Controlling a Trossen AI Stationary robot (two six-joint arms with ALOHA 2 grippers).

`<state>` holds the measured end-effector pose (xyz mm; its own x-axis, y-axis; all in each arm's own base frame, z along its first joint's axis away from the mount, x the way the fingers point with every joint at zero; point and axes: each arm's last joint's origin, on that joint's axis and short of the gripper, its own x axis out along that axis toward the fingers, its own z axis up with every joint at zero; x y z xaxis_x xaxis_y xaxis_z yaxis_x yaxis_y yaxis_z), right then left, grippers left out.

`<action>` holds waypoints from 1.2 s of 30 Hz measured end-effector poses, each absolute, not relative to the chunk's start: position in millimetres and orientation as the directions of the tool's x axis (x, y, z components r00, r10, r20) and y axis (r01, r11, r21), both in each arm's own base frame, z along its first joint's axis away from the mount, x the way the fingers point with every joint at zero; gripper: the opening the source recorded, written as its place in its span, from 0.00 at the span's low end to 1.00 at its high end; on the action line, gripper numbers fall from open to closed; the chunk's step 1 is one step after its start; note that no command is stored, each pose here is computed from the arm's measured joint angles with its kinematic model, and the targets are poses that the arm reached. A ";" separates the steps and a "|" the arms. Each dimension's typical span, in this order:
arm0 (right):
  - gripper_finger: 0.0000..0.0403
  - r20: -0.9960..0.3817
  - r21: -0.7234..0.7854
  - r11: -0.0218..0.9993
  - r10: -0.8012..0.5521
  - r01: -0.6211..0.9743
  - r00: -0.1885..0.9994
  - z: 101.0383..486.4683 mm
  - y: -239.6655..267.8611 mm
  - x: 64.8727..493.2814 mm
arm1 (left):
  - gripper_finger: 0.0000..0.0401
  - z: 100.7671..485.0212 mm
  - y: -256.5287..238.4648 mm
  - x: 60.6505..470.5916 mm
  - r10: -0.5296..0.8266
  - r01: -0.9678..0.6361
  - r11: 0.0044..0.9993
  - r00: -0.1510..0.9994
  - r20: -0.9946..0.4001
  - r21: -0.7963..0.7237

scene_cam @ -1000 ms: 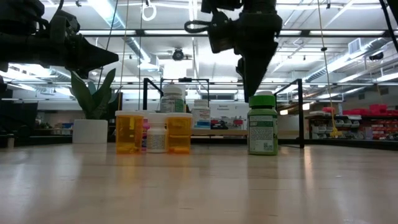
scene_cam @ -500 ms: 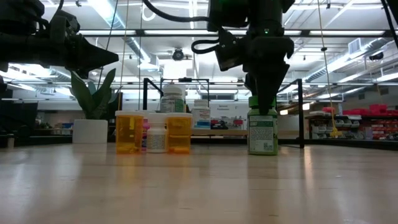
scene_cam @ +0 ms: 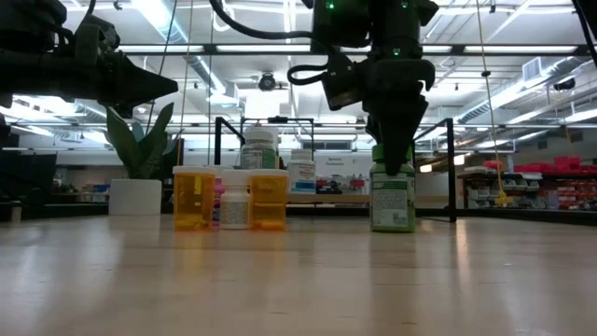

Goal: Pick and place medicine bottles onto shelf by color
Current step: Put the green medicine bottle on the shelf

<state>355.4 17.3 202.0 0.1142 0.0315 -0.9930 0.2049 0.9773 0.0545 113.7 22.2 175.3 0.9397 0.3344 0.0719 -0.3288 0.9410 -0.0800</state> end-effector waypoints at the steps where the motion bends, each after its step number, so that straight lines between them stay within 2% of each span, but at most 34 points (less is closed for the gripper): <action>1: 0.61 -0.993 0.053 0.978 0.031 0.204 0.112 202.0 16.4 355.2 | 0.09 175.3 22.2 113.7 0.334 -0.329 0.941 0.940 0.072 -0.080; 8: 0.60 -0.996 0.042 0.977 0.023 0.208 0.090 208.1 5.4 355.1 | 0.09 175.2 22.2 113.7 0.335 -0.329 0.941 0.940 0.072 -0.080; 17: 0.61 -0.995 -0.049 0.977 -0.065 0.208 0.072 245.4 -21.9 357.8 | 0.08 175.3 22.2 113.7 0.334 -0.329 0.941 0.940 0.072 -0.080; 29: 0.61 -0.982 -0.090 0.970 -0.124 0.224 0.145 287.8 -89.8 355.4 | 0.09 175.2 22.2 113.7 0.334 -0.329 0.941 0.940 0.072 -0.080; 36: 0.61 -0.956 -0.121 0.948 -0.191 0.294 0.224 291.7 -148.9 346.8 | 0.08 175.3 22.2 113.7 0.334 -0.328 0.941 0.940 0.072 -0.080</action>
